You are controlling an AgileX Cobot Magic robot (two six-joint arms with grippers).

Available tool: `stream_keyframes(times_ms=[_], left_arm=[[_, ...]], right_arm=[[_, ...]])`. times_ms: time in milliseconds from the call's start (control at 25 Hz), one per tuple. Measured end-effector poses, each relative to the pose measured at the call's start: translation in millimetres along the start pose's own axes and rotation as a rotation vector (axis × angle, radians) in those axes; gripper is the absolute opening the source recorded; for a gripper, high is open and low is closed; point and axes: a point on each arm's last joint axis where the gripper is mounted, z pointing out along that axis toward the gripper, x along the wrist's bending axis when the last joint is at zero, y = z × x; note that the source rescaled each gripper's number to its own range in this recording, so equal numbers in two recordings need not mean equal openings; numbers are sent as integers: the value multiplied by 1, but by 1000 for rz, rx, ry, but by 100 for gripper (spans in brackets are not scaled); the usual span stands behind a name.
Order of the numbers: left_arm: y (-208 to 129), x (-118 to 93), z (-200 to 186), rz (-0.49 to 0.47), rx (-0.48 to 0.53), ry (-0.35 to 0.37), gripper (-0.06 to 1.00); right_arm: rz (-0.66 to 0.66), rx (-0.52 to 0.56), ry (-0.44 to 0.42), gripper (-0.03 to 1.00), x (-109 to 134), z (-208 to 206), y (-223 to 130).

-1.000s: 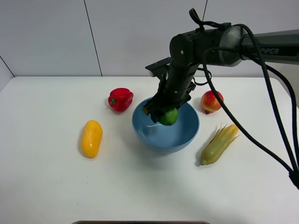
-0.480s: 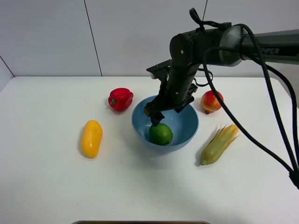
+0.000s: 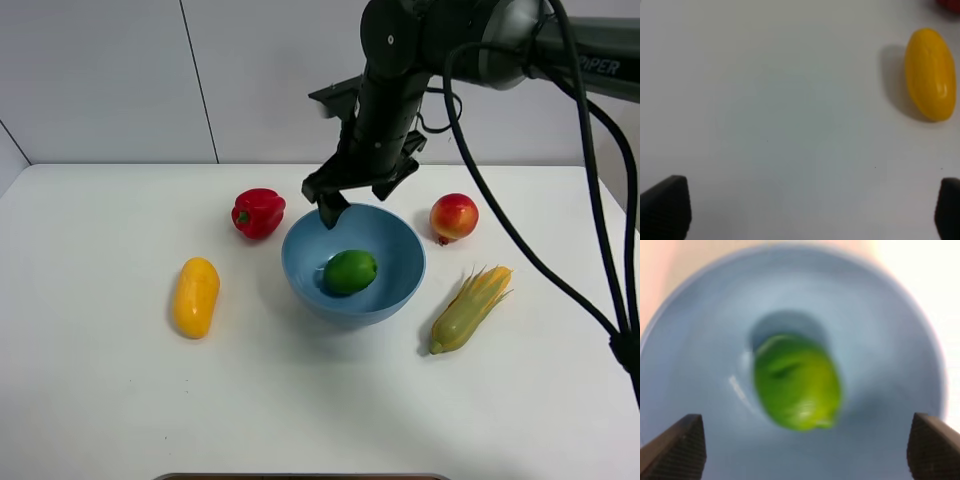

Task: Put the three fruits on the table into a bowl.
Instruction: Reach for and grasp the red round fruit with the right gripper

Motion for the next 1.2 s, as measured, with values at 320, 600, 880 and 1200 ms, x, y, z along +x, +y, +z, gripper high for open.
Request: stream_keyframes(times_ms=[320, 600, 880, 1200], left_arm=[[0, 0, 0, -1, 0, 0, 100], [0, 0, 0, -1, 0, 0, 100], [0, 0, 0, -1, 0, 0, 100], [0, 0, 0, -1, 0, 0, 100]], right_arm=[[98, -32, -84, 50, -43, -23, 8], [276, -19, -129, 50, -118, -27, -7], [396, -13, -147, 50, -165, -29, -22], [474, 18, -108, 52, -193, -1, -28]])
